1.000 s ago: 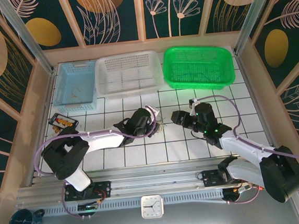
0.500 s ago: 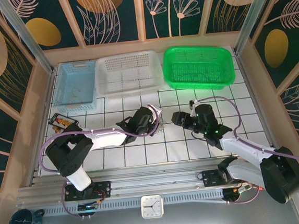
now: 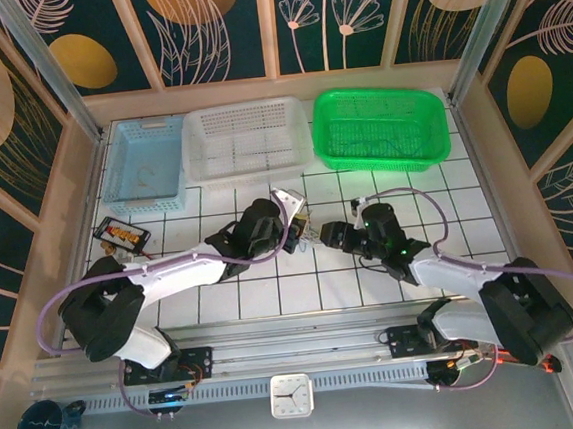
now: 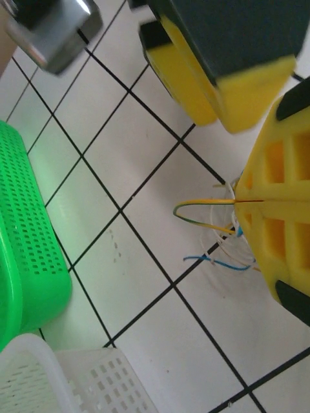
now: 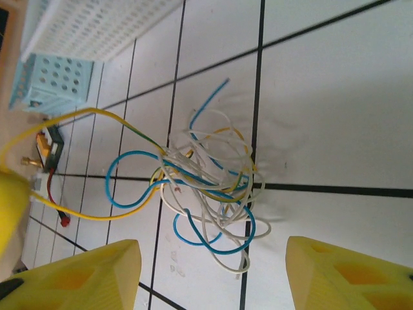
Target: Untangle the cables
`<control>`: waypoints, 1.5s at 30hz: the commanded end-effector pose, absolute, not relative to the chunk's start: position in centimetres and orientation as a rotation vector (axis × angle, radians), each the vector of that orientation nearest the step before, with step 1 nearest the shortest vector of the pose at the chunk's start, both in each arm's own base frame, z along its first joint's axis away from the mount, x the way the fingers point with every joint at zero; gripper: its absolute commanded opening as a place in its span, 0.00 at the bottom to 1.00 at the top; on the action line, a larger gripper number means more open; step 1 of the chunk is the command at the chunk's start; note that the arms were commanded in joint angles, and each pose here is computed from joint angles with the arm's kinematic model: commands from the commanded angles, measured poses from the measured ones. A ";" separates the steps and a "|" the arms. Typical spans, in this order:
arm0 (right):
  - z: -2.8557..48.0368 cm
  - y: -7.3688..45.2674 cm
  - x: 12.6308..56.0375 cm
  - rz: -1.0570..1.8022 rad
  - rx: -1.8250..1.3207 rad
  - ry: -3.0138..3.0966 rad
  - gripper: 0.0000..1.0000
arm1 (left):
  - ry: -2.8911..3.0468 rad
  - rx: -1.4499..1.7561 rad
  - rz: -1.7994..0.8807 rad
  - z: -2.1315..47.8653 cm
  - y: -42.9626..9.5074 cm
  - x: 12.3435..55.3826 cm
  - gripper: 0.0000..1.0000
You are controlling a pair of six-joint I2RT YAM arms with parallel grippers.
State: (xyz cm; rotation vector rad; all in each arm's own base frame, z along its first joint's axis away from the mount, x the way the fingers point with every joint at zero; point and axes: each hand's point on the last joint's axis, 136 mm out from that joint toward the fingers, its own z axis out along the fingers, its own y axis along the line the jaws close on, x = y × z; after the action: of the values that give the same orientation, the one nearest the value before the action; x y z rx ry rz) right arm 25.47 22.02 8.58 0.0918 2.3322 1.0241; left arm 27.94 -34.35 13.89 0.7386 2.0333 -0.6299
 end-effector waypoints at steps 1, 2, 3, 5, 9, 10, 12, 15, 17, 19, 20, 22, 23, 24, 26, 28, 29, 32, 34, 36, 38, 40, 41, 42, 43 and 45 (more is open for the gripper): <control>10.8 24.1 26.7 1.079 0.023 2.249 0.61 | 2.017 0.703 -0.718 14.6 -34.7 27.2 0.00; 10.6 24.3 26.9 1.077 0.020 2.255 0.61 | 2.017 0.695 -0.725 14.6 -34.6 27.2 0.00; 10.3 24.5 27.1 1.073 0.022 2.260 0.61 | 2.015 0.683 -0.735 14.7 -34.6 27.2 0.00; 9.6 24.6 27.6 1.057 0.035 2.272 0.61 | 2.003 0.660 -0.763 15.1 -34.6 27.1 0.00; 7.5 24.7 28.4 1.025 0.077 2.313 0.61 | 1.965 0.621 -0.819 16.6 -34.7 26.9 0.00; 7.0 24.7 28.4 1.022 0.088 2.321 0.60 | 1.955 0.613 -0.826 17.0 -34.6 26.9 0.00; 6.4 24.5 28.6 1.015 0.110 2.326 0.60 | 1.934 0.597 -0.838 17.7 -34.5 26.9 0.00; 5.8 24.2 28.6 0.997 0.133 2.333 0.60 | 1.897 0.567 -0.854 18.9 -34.1 26.8 0.00; 5.5 24.0 28.6 0.984 0.141 2.341 0.60 | 1.866 0.539 -0.865 19.6 -33.8 26.8 0.00; 5.3 23.9 28.5 0.983 0.146 2.349 0.60 | 1.841 0.523 -0.873 20.1 -33.5 26.7 0.00; 5.4 23.9 28.4 0.985 0.142 2.348 0.60 | 1.833 0.519 -0.876 20.2 -33.4 26.7 0.00; 5.8 23.9 28.3 0.988 0.135 2.345 0.60 | 1.823 0.512 -0.877 20.2 -33.3 26.7 0.00; 6.0 23.8 28.3 0.986 0.132 2.342 0.60 | 1.818 0.511 -0.879 20.2 -33.2 26.6 0.00; 6.5 23.7 28.3 0.988 0.127 2.333 0.59 | 1.813 0.512 -0.881 20.1 -33.1 26.5 0.00; 7.4 23.3 28.3 0.981 0.125 2.315 0.59 | 1.809 0.511 -0.885 19.9 -33.0 26.4 0.00; 8.4 22.8 28.4 0.968 0.122 2.292 0.60 | 1.807 0.513 -0.888 19.8 -32.9 26.3 0.00; 9.0 22.6 28.4 0.963 0.120 2.281 0.59 | 1.803 0.517 -0.893 19.9 -33.0 26.2 0.00; 10.7 22.1 28.5 0.967 0.109 2.240 0.60 | 1.786 0.521 -0.909 20.4 -33.0 26.0 0.00; 12.1 22.1 28.4 0.986 0.087 2.209 0.60 | 1.765 0.524 -0.923 21.1 -33.1 25.9 0.00; 13.6 22.5 28.4 1.010 0.052 2.175 0.60 | 1.750 0.529 -0.934 21.7 -33.2 25.7 0.00; 14.7 22.8 28.4 1.029 0.029 2.154 0.61 | 1.742 0.533 -0.937 22.1 -33.3 25.7 0.00; 15.6 23.2 28.5 1.054 0.012 2.134 0.61 | 1.736 0.540 -0.944 22.5 -33.4 25.7 0.00; 16.0 23.5 28.4 1.075 0.000 2.122 0.62 | 1.733 0.543 -0.952 22.7 -33.5 25.6 0.00; 16.2 23.7 28.3 1.090 -0.010 2.115 0.62 | 1.728 0.543 -0.956 23.0 -33.5 25.6 0.00; 16.5 24.0 28.3 1.101 -0.019 2.109 0.62 | 1.725 0.542 -0.958 23.1 -33.5 25.6 0.00; 16.6 24.4 28.3 1.108 -0.025 2.105 0.62 | 1.718 0.543 -0.967 23.5 -33.6 25.5 0.00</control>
State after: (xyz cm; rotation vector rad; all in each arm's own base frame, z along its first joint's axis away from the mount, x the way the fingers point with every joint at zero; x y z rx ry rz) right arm 28.16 23.31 14.50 0.0300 2.1582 1.0643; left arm 25.66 -33.07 20.42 0.5497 1.7970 -0.9088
